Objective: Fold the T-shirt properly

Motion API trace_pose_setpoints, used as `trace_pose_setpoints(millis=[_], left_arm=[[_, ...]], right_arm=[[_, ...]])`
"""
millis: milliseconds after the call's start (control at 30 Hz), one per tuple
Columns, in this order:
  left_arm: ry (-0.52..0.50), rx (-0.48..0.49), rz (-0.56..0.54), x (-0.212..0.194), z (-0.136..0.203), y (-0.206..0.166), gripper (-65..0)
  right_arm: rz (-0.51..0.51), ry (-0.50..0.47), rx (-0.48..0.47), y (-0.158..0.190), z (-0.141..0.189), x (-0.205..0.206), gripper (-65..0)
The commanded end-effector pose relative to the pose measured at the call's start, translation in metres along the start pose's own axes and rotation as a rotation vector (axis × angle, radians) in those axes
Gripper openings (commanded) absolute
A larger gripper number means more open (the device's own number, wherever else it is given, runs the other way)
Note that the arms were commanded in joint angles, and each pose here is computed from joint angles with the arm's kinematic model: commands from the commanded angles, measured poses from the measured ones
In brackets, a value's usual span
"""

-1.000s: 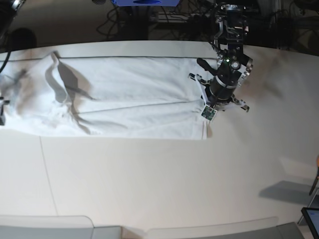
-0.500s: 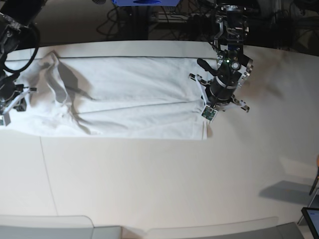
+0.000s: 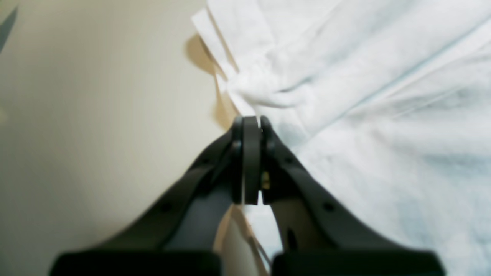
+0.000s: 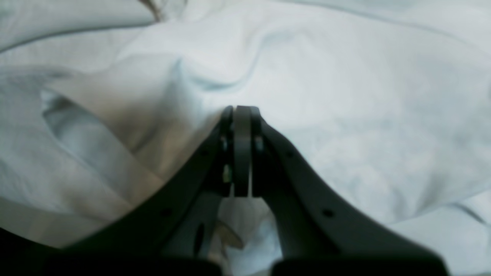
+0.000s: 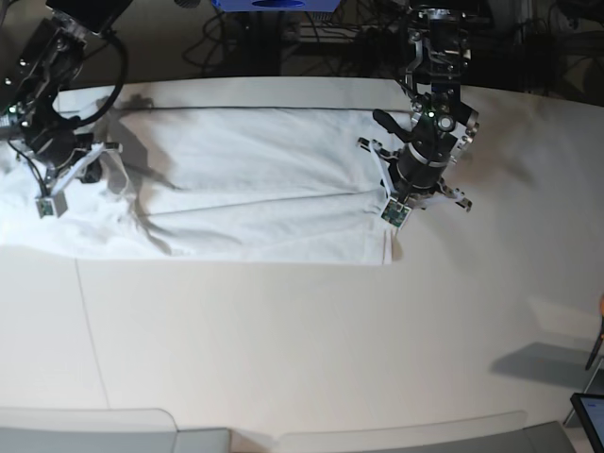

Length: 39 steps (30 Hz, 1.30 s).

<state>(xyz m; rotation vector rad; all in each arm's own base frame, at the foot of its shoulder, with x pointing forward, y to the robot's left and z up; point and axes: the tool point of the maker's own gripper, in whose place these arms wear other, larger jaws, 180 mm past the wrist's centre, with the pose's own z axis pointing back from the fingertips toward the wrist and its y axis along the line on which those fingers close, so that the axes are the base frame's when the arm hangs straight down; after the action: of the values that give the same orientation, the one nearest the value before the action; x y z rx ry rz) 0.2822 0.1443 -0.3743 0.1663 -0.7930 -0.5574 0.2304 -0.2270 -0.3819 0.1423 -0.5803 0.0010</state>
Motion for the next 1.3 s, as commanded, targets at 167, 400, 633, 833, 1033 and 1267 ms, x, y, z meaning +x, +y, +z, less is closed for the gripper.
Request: trace_pose_setpoints(millis=[167,400,633,833,1033,1267], left_arm=[[-0.034,0.016,-0.004,0.01,0.002,0.005,-65.0],[-0.009,-0.004,-0.003,0.002,-0.004,-0.001,-65.0],[-0.002,0.001,0.002,-0.001,-0.004,0.001,-65.0],[-0.003,0.0,0.003,-0.001,-0.004,0.001,-65.0],[-0.007,0.003,0.003,0.001,-0.004,0.002,-65.0],[-0.011,0.014,0.007,0.002,-0.003,0.007,-65.0]], right_arm=[[0.118,-0.042,0.077,0.042,0.008,0.008,-64.3],[0.101,-0.048,0.15,0.062,0.005,0.006,-64.3],[0.097,-0.091,0.097,0.046,0.019,0.016,-64.3],[0.062,-0.107,0.121,0.043,0.024,0.018,-64.3],[0.089,-0.147,0.103,0.03,0.025,0.041,-64.3],[0.026,-0.094,0.169,0.035,-0.002,0.033,-64.3]])
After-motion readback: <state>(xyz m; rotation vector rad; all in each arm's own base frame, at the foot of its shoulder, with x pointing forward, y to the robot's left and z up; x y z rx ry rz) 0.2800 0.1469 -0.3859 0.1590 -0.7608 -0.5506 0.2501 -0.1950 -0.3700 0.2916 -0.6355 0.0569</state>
